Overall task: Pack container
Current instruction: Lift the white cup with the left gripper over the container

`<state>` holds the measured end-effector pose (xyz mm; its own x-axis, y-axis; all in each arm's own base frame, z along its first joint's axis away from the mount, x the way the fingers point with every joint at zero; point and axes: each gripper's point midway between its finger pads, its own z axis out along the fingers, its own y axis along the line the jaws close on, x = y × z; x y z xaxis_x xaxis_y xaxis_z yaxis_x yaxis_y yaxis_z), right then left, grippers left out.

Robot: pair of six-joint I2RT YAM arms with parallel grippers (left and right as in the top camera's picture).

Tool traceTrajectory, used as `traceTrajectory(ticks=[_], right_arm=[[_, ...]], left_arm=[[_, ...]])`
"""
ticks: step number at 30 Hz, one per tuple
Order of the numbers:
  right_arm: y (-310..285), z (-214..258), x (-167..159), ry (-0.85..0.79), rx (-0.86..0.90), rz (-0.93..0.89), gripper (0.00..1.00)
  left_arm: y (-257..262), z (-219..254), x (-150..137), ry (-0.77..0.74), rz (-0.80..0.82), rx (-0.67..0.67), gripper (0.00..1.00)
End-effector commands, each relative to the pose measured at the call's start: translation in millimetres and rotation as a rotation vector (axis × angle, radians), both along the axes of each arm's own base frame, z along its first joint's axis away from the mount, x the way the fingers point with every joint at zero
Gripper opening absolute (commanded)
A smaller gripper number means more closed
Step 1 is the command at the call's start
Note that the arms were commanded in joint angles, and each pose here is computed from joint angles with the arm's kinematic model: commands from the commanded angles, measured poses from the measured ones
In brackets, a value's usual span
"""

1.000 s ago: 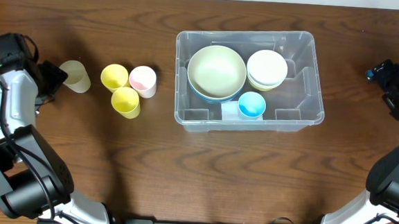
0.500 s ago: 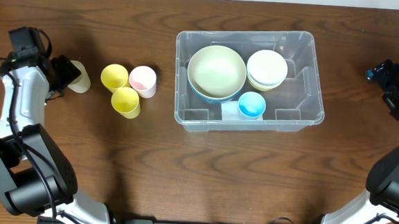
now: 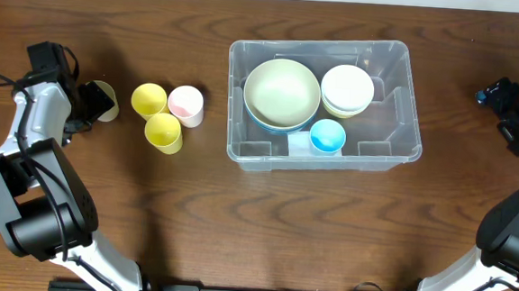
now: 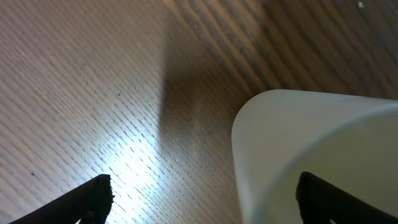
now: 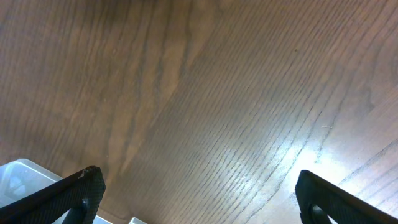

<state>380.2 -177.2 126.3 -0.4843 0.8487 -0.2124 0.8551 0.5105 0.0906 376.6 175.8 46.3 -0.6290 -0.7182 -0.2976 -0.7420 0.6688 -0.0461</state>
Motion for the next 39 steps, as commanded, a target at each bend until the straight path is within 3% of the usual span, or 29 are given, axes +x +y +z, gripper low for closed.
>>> traceTrajectory(ticks=[1,7,12,22,26,33,39], right_arm=[[-3,2,-3,-0.005,-0.003,-0.023,0.99],[-3,2,-3,-0.005,-0.003,-0.023,0.99],[-3,2,-3,-0.005,-0.003,-0.023,0.99],[-3,2,-3,-0.005,-0.003,-0.023,0.99],[-3,2,-3,-0.005,-0.003,-0.023,0.99],[-3,2,-3,-0.005,-0.003,-0.023,0.99],[-3,2,-3,-0.005,-0.003,-0.023,0.99]], left_arm=[[1,2,0,-0.007,-0.002,0.006,0.83],[3,9,5,-0.02,-0.001,0.012,0.29],[6,29,11,-0.051,-0.001,0.025,0.06],[2,127,13,-0.278,0.002,0.101,0.06],[-43,184,17,-0.467,-0.117,0.012,0.06],[-193,260,8,-0.682,-0.656,-0.075,0.06],[-326,260,-20,-0.687,-1.103,-0.105,0.06]])
